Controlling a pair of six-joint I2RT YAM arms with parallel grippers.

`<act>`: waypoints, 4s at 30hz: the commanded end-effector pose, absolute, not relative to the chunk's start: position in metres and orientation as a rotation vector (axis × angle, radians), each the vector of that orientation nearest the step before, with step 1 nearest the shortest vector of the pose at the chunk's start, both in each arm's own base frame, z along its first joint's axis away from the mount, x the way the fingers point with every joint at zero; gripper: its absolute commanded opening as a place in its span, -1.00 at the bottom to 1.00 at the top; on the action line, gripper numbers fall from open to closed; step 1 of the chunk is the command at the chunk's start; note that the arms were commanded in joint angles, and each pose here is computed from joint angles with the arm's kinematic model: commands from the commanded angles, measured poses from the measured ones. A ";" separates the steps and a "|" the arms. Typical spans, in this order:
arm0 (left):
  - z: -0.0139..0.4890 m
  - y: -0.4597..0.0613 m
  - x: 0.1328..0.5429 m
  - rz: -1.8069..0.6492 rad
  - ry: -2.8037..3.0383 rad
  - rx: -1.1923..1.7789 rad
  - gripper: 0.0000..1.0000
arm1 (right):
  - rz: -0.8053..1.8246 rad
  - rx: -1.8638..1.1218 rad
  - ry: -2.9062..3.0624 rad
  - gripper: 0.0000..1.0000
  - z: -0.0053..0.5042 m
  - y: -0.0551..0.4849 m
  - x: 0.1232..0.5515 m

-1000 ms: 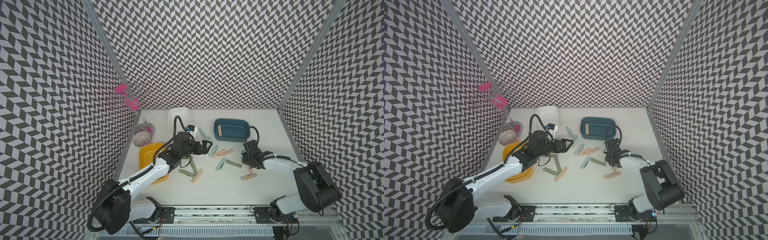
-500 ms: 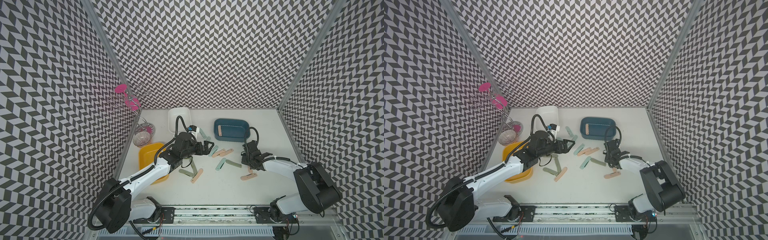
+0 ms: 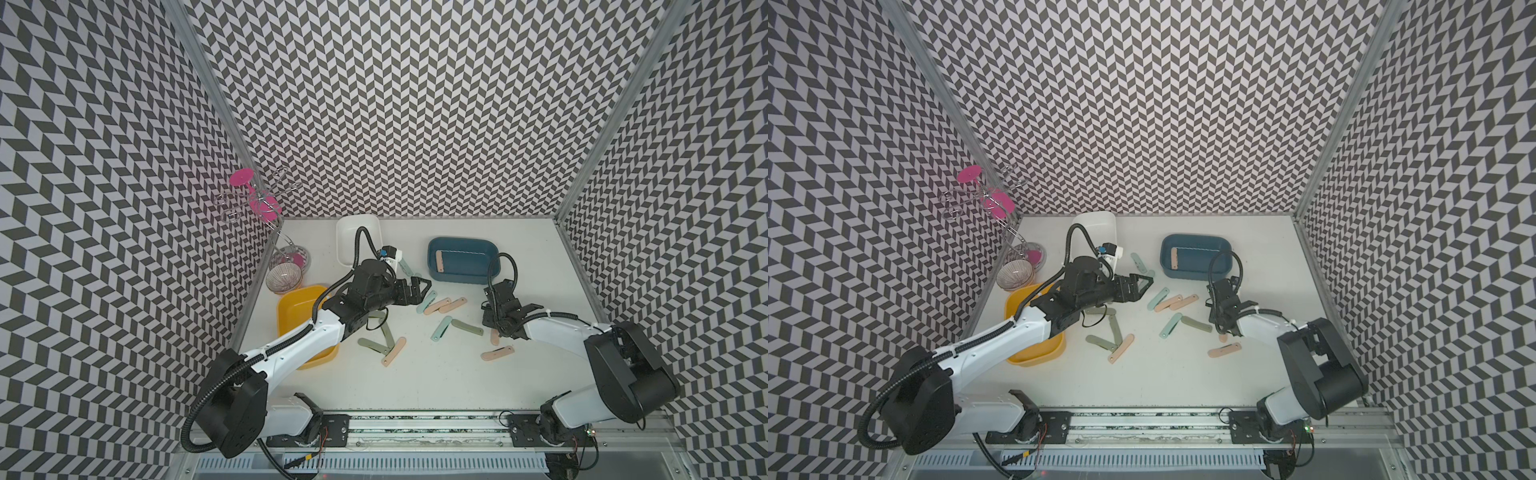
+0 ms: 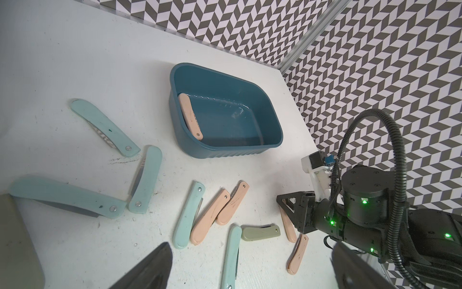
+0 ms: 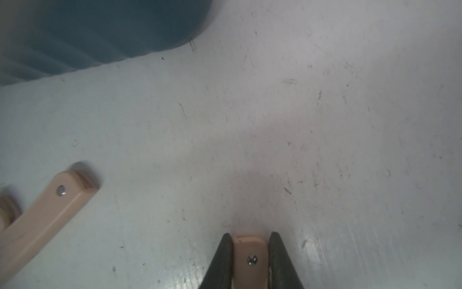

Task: Place the fruit knives into the storage box by color
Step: Pick up the fruit knife from the center of the board, then place the fruit knife in the storage box.

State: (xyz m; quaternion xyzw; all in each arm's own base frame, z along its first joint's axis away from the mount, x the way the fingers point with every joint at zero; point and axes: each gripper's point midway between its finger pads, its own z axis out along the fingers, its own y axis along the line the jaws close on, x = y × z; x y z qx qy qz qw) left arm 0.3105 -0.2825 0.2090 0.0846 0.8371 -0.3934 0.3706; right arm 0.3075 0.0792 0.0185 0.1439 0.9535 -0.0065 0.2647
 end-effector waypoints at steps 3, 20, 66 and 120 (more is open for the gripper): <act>0.219 -0.284 0.315 -0.986 2.125 0.223 1.00 | 0.003 0.371 2.642 -0.69 0.015 0.087 0.297; 0.237 -0.291 0.344 -0.955 2.092 0.206 1.00 | 0.129 0.311 2.414 -0.72 0.125 0.112 0.362; 0.221 -0.285 0.439 -0.945 2.123 0.111 1.00 | 0.299 0.177 2.382 -0.77 0.072 0.199 0.580; 0.234 -0.289 0.330 -1.054 2.092 0.200 1.00 | 0.311 0.545 2.412 0.92 0.124 0.114 0.305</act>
